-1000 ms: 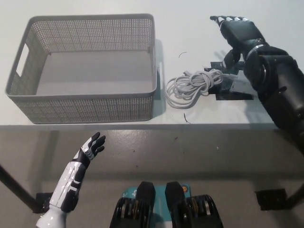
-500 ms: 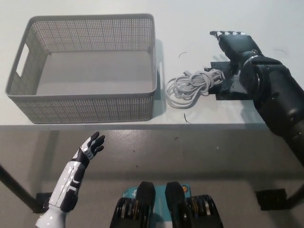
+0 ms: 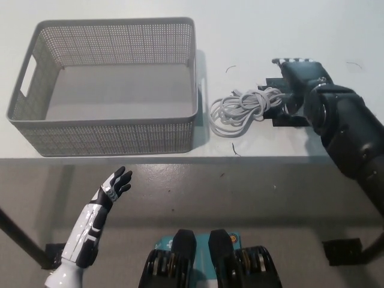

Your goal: Use the right hand to pick up a power strip and put it into a container on the left side

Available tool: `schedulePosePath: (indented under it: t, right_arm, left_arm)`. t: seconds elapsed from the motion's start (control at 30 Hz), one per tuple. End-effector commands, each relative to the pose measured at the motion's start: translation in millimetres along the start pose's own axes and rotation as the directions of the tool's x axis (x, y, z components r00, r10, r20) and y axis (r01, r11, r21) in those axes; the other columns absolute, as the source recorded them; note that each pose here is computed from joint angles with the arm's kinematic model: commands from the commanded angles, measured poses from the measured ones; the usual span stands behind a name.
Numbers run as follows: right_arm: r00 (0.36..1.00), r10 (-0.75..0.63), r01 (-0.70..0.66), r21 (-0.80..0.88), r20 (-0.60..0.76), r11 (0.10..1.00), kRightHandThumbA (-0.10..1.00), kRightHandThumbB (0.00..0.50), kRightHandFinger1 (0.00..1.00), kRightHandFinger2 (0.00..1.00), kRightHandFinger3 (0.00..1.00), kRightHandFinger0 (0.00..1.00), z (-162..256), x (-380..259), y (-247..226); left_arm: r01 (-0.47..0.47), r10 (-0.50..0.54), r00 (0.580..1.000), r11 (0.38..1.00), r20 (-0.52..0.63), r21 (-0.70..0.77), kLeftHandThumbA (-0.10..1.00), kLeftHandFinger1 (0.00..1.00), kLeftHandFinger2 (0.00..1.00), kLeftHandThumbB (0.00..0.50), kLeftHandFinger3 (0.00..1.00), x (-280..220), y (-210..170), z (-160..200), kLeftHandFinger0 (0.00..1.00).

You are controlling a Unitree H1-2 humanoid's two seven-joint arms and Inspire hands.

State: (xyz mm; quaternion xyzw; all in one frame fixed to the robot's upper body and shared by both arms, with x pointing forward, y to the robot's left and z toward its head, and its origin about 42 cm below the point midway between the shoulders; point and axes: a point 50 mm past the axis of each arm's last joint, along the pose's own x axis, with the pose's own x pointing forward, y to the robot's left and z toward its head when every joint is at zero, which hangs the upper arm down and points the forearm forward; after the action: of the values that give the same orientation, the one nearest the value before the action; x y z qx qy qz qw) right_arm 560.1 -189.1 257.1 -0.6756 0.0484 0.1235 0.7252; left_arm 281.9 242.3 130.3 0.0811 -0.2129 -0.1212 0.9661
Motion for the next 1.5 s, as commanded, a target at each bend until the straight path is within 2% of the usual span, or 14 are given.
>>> schedulePosePath:
  t: [0.0, 0.13, 0.2, 0.23, 0.27, 0.3, 0.33, 0.43, 0.6, 0.77, 0.97, 1.1, 1.2, 1.47]
  right_arm:
    - [0.989, -0.135, 0.137, -0.046, 0.055, 0.989, 0.83, 0.333, 1.00, 1.00, 1.00, 1.00, 23, 7, -28]
    - [0.934, -0.344, 0.354, -0.118, 0.095, 0.928, 0.60, 0.360, 1.00, 1.00, 1.00, 1.00, 33, 12, -15]
    - [0.841, -0.516, 0.537, -0.139, 0.160, 0.832, 0.38, 0.319, 1.00, 1.00, 1.00, 1.00, 33, 9, -9]
    - [0.745, -0.630, 0.660, -0.105, 0.219, 0.744, 0.09, 0.309, 0.58, 0.59, 0.69, 0.59, 31, 4, -7]
    - [0.684, -0.681, 0.718, -0.076, 0.261, 0.692, -0.06, 0.295, 0.35, 0.41, 0.51, 0.34, 30, 1, -7]
    - [0.662, -0.697, 0.736, -0.064, 0.276, 0.674, -0.09, 0.290, 0.29, 0.36, 0.45, 0.24, 29, 0, -6]
    - [0.598, -0.735, 0.781, -0.026, 0.320, 0.624, -0.10, 0.228, 0.06, 0.37, 0.34, 0.01, 31, -3, -10]
    - [0.542, -0.757, 0.803, 0.042, 0.365, 0.595, -0.10, 0.250, 0.19, 0.73, 0.49, 0.00, 38, -5, -21]
    - [0.483, -0.776, 0.831, 0.067, 0.406, 0.553, -0.10, 0.192, 0.18, 0.74, 0.59, 0.00, 46, -7, -41]
    - [0.423, -0.793, 0.849, 0.114, 0.439, 0.516, -0.10, 0.233, 0.18, 0.71, 0.80, 0.00, 49, -9, -57]
    - [0.389, -0.788, 0.883, 0.050, 0.477, 0.466, -0.10, 0.185, 0.11, 0.71, 0.68, 0.00, 42, -11, -86]
    - [0.299, -0.806, 0.917, 0.079, 0.511, 0.391, -0.10, 0.208, 0.06, 0.68, 0.61, 0.00, 37, -18, -118]
    - [0.237, -0.816, 0.951, 0.043, 0.527, 0.305, -0.10, 0.261, 0.06, 0.68, 0.64, 0.00, 33, -25, -154]
    - [0.102, -0.847, 0.978, 0.103, 0.522, 0.181, -0.10, 0.183, 0.13, 0.73, 0.77, 0.00, 24, -54, -238]
  left_arm:
    - [-0.004, 0.004, 0.999, 1.000, 0.034, -0.005, 1.00, 1.00, 1.00, 0.198, 1.00, 2, 0, 6, 1.00]
    - [-0.003, 0.003, 1.000, 1.000, 0.030, -0.019, 1.00, 1.00, 1.00, 0.202, 1.00, 0, -2, 5, 1.00]
    - [0.000, 0.000, 1.000, 1.000, 0.030, -0.020, 1.00, 1.00, 1.00, 0.203, 1.00, -1, -3, 6, 1.00]
    - [0.002, -0.002, 1.000, 1.000, 0.027, -0.018, 1.00, 1.00, 1.00, 0.210, 1.00, -1, -3, 6, 1.00]
    - [0.001, -0.001, 1.000, 1.000, 0.026, -0.014, 1.00, 1.00, 1.00, 0.213, 1.00, -1, -3, 6, 1.00]
    - [0.001, -0.001, 1.000, 1.000, 0.026, -0.012, 1.00, 1.00, 1.00, 0.213, 1.00, 0, -3, 6, 1.00]
    - [0.000, 0.000, 1.000, 1.000, 0.030, -0.010, 1.00, 1.00, 1.00, 0.212, 1.00, 0, -2, 6, 1.00]
    - [0.004, -0.004, 0.999, 1.000, 0.035, -0.008, 1.00, 1.00, 1.00, 0.212, 1.00, 2, 0, 6, 1.00]
    - [0.005, -0.005, 0.999, 1.000, 0.038, 0.007, 1.00, 1.00, 1.00, 0.202, 1.00, 3, 0, 5, 1.00]
    - [0.004, -0.004, 1.000, 1.000, 0.028, -0.013, 1.00, 1.00, 1.00, 0.206, 1.00, 2, -1, 4, 1.00]
    - [0.011, -0.010, 0.999, 1.000, 0.033, -0.005, 1.00, 1.00, 1.00, 0.196, 1.00, 2, -1, 4, 1.00]
    - [0.010, -0.009, 1.000, 1.000, 0.029, -0.008, 1.00, 1.00, 1.00, 0.196, 1.00, 1, -1, 4, 1.00]
    - [0.008, -0.008, 1.000, 1.000, 0.028, -0.013, 1.00, 1.00, 1.00, 0.197, 1.00, 0, -1, 3, 1.00]
    - [0.013, -0.013, 1.000, 1.000, 0.018, -0.012, 1.00, 1.00, 1.00, 0.204, 1.00, -1, -4, 3, 1.00]
